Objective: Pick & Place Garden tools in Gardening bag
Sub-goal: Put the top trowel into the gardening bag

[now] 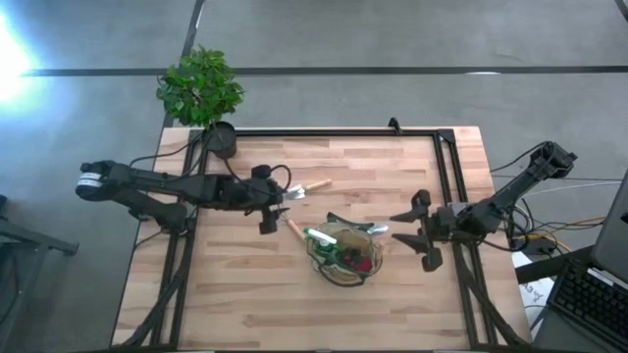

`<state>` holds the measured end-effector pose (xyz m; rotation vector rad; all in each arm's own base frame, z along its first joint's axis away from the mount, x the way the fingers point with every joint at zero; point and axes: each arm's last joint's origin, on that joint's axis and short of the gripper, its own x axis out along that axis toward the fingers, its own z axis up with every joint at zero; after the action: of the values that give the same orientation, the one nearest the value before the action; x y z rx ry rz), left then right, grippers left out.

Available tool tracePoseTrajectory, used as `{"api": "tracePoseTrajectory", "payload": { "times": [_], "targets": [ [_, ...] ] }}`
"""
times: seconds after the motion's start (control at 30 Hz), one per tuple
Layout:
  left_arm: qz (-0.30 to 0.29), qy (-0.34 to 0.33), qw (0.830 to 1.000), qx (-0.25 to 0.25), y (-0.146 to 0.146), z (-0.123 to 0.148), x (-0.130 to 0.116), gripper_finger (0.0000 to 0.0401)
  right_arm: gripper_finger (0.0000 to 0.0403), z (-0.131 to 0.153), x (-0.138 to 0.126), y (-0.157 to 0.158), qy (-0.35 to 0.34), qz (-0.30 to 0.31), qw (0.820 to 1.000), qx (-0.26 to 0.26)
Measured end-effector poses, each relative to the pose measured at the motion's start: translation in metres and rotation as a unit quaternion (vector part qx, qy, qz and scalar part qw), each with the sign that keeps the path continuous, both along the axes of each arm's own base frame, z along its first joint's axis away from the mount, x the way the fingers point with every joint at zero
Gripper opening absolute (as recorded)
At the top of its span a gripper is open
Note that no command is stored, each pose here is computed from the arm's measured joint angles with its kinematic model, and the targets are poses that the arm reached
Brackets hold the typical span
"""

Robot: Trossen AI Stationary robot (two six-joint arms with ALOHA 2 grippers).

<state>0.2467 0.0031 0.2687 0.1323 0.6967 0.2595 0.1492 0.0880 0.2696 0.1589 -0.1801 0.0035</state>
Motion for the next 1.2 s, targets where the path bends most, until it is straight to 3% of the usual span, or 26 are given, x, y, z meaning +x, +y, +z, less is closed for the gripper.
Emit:
{"api": "tracePoseTrajectory", "payload": {
  "times": [0.13, 0.27, 0.33, 0.4, 0.5, 0.67, 0.83, 1.0, 1.2],
  "targets": [
    [0.003, 0.017, 1.000, 0.006, 0.004, -0.006, 0.004, 0.0220, 0.0189, 0.000, 0.000, -0.001, 0.001, -0.010, 1.000, 0.001],
    [-0.060, 0.105, 0.988, 0.100, 0.004, -0.021, 0.007, 0.0209, 0.0189, 0.000, 0.000, -0.001, 0.001, -0.014, 1.000, 0.000],
    [-0.010, 0.125, 0.981, 0.145, 0.011, -0.026, 0.010, 0.0205, 0.0189, 0.001, -0.001, -0.002, -0.001, -0.017, 1.000, 0.000],
    [0.050, 0.134, 0.978, 0.155, 0.024, -0.026, 0.014, 0.0200, 0.0189, 0.002, -0.001, -0.003, -0.003, -0.028, 1.000, 0.003],
    [0.086, 0.104, 0.987, 0.081, 0.048, -0.021, 0.022, 0.0192, 0.0189, 0.002, -0.002, -0.005, -0.001, -0.046, 0.999, 0.001],
    [0.055, 0.061, 0.996, -0.040, 0.088, -0.007, 0.038, 0.0174, 0.0189, 0.007, -0.003, -0.006, -0.006, -0.058, 0.998, -0.004],
    [0.060, 0.049, 0.995, -0.057, 0.106, 0.014, 0.059, 0.0166, 0.0189, 0.012, -0.004, -0.007, -0.010, -0.069, 0.997, -0.025],
    [0.023, 0.072, 0.993, -0.092, 0.111, 0.021, 0.087, 0.0165, 0.0189, 0.018, -0.007, -0.014, 0.004, -0.162, 0.986, -0.028],
    [0.009, 0.108, 0.988, -0.107, 0.119, 0.004, 0.121, 0.0167, 0.0189, 0.022, -0.015, -0.023, 0.031, -0.256, 0.965, -0.053]
  ]
}}
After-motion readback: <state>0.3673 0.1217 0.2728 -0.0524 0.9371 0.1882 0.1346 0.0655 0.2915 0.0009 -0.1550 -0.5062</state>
